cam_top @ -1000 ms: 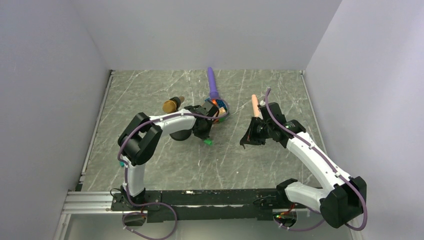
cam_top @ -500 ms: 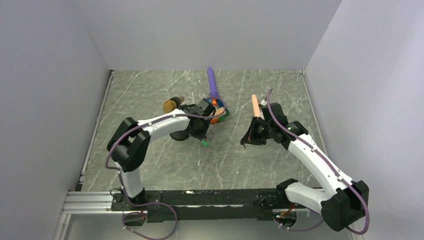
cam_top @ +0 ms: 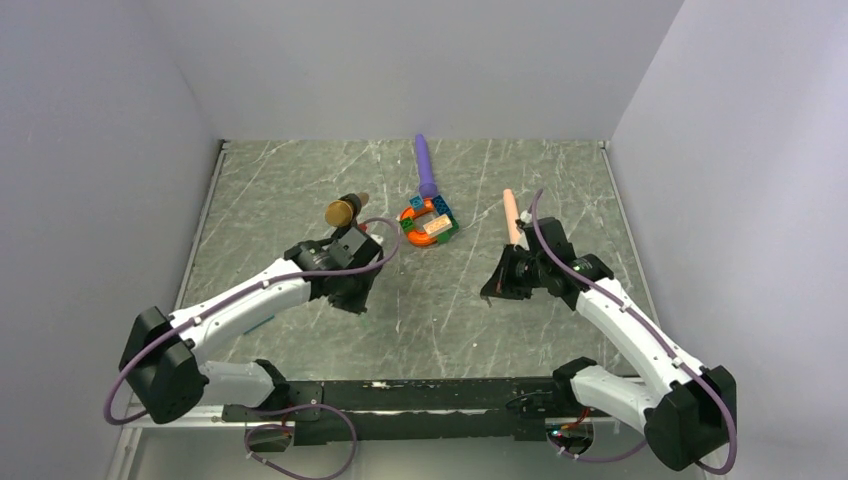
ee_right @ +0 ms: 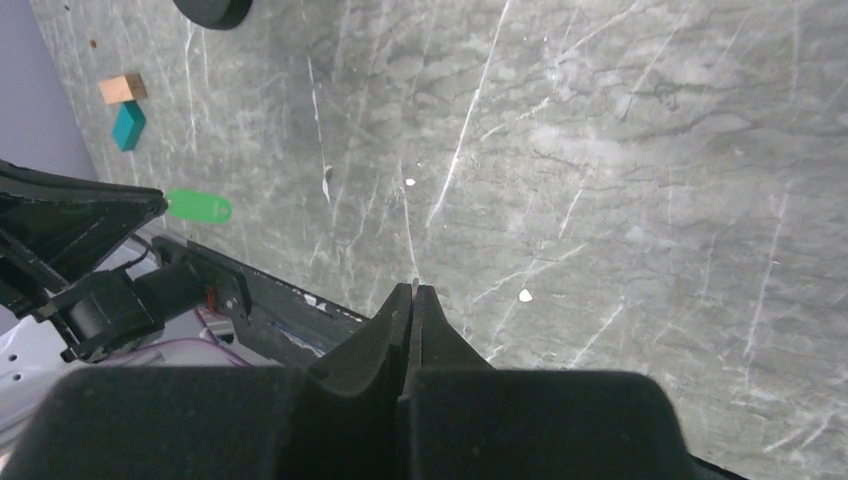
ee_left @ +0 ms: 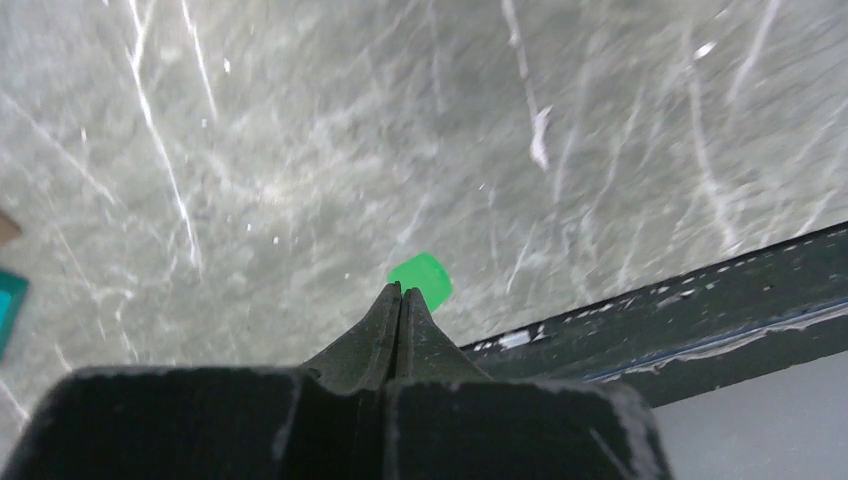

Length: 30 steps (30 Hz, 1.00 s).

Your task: Remove the keys from the keyring

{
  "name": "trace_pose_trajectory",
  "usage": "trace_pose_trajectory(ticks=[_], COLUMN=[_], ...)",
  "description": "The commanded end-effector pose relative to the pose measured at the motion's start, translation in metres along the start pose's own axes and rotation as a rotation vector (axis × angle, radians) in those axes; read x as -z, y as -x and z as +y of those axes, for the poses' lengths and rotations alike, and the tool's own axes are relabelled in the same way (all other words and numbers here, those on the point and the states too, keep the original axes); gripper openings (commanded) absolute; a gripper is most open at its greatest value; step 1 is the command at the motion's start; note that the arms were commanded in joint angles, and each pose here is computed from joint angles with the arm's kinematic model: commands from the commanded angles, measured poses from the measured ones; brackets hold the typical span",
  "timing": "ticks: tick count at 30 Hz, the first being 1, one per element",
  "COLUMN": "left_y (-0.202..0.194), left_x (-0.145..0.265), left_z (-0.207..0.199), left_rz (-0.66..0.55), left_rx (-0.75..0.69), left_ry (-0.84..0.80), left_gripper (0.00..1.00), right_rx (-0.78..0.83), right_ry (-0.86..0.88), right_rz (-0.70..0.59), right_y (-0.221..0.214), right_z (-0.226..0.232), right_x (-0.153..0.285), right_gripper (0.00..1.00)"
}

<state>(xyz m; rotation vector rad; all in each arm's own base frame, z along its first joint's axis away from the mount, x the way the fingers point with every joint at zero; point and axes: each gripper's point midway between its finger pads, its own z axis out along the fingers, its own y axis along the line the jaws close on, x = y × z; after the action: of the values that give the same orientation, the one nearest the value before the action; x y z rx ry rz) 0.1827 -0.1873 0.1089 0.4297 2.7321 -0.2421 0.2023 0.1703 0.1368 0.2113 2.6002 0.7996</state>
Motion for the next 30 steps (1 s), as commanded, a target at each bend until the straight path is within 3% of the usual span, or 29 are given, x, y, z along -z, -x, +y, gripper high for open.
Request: trace_pose_trajectory(ticks=[1, 4, 6, 9, 12, 14, 22, 30], left_y=[-0.022, -0.022, -0.016, 0.0, 0.025, 0.041, 0.089, 0.136], left_x=[-0.004, -0.022, -0.034, -0.043, -0.033, -0.018, 0.076, 0.179], left_z=[0.01, 0.006, 0.001, -0.008, -0.021, -0.029, -0.055, -0.035], left_rz=[0.045, 0.11, 0.168, 0.21, 0.168, 0.124, -0.08, -0.385], left_rx=[0.046, 0.043, 0.022, 0.006, 0.006, 0.012, 0.035, 0.036], left_ry=[0.037, 0.06, 0.079, 0.102, 0.074, 0.04, -0.109, -0.076], left_gripper=[0.0, 0.07, 0.22, 0.52, 0.78, 0.9, 0.94, 0.95], right_rx=[0.004, 0.002, 0.003, -0.002, 0.003, 0.011, 0.015, 0.047], right_ry=[0.104, 0.14, 0.15, 0.155, 0.156, 0.164, 0.289, 0.308], right_rz=[-0.001, 0.031, 0.049, 0.068, 0.067, 0.06, 0.045, -0.033], right_y=[0.001, -0.005, -0.007, -0.01, -0.011, -0.011, -0.022, -0.014], right_z=[0.013, 0.011, 0.01, 0.009, 0.009, 0.009, 0.012, 0.01], right_x=[-0.013, -0.03, -0.037, -0.042, -0.043, -0.043, -0.054, -0.067], right_gripper=[0.0, 0.0, 0.0, 0.0, 0.0, 0.0, 0.0, 0.0])
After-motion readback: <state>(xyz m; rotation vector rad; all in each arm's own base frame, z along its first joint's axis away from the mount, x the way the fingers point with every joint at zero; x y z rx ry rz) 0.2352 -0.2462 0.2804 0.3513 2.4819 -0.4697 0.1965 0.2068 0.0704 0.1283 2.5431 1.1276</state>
